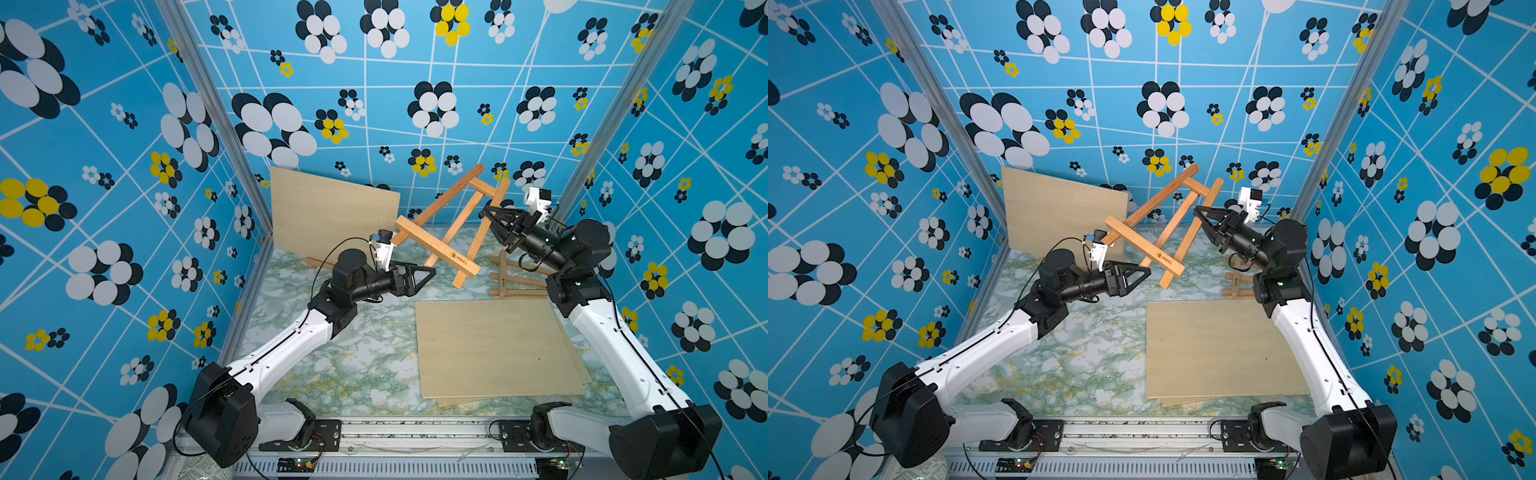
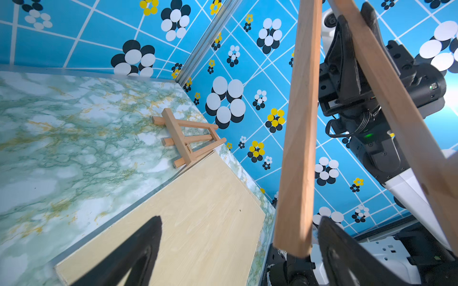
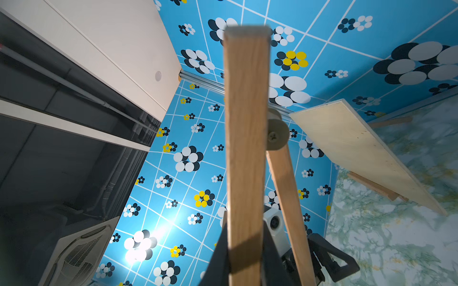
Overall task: Assemble the easel
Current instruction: Unfold the easel.
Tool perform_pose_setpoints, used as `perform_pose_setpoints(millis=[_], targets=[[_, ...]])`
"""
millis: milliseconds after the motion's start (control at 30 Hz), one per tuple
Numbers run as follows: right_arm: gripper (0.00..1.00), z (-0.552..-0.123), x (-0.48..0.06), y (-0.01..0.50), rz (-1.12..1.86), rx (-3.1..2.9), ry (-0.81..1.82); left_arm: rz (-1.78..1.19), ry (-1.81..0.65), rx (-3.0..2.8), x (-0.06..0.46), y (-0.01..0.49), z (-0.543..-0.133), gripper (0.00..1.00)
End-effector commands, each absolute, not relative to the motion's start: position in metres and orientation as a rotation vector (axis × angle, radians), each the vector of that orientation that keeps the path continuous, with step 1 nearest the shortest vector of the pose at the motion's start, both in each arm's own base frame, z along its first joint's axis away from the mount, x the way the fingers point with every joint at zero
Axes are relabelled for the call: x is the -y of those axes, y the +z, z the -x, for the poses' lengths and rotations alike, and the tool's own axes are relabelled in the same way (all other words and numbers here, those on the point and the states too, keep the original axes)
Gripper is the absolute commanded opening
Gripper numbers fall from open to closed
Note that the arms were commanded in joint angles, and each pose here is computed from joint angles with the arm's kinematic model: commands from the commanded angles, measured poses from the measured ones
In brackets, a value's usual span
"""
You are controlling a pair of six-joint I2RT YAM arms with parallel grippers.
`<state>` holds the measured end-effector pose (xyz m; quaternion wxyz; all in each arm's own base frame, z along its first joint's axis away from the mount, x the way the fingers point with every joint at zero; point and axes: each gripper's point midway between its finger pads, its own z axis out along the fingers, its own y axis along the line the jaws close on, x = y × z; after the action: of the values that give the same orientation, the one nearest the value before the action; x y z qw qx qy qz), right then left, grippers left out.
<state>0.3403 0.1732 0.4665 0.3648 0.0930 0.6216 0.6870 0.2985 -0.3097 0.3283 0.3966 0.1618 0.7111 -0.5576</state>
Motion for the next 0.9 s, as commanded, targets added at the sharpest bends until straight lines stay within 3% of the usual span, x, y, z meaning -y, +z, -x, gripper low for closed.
perform_pose_setpoints(millis=[0,367,867], targets=[[0.00,-0.312,-0.176,0.499,-0.140,-1.508,1.845,-0.428,-1.410,-1.780,0.315,0.338,-0.301,1.00],[0.00,-0.275,-0.178,0.523,-0.118,-1.426,2.080,-0.373,-1.388,-1.828,0.317,0.332,-0.324,1.00],[0.00,-0.238,-0.171,0.550,-0.094,-1.395,2.097,-0.308,-1.364,-1.876,0.314,0.319,-0.352,1.00]])
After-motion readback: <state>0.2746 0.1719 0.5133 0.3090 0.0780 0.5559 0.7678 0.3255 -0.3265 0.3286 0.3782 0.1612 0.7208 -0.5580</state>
